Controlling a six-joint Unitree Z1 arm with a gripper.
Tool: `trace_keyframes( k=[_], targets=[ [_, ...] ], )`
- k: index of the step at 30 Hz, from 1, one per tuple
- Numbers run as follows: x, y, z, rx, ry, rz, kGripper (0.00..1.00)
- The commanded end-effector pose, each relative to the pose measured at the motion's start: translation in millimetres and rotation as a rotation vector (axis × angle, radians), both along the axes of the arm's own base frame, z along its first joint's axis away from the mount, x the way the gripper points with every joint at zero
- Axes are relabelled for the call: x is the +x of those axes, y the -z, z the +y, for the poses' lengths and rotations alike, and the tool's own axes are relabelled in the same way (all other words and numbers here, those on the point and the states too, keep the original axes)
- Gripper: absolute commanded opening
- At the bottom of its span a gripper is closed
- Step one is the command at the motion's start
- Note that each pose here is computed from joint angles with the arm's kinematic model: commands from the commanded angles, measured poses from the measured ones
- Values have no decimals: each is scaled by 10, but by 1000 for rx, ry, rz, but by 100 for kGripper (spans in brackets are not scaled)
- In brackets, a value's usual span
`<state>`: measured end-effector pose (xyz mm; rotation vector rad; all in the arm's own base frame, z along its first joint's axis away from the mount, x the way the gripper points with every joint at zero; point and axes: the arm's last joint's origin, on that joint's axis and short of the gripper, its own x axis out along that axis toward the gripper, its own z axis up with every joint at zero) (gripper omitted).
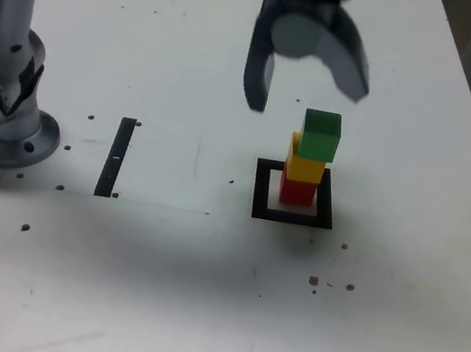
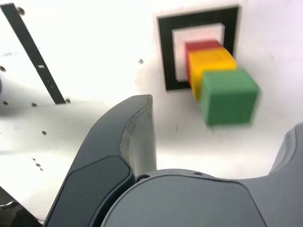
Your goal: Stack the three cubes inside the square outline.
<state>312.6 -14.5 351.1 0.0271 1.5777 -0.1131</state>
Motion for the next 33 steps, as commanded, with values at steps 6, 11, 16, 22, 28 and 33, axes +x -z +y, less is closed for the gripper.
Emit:
trace_keyframes(
  k=[6,11,16,22,28,33],
  targets=[
    [-526,-378,2,-2,30,-73,100],
    [-887,-278,27,17,85,-11,100],
    [-1169,-54,45,27,110,75,100],
    [-1420,200,78,69,112,128,100],
    [-1531,552,156,121,87,154,100],
    [-1552,805,187,129,71,158,100]
  ],
)
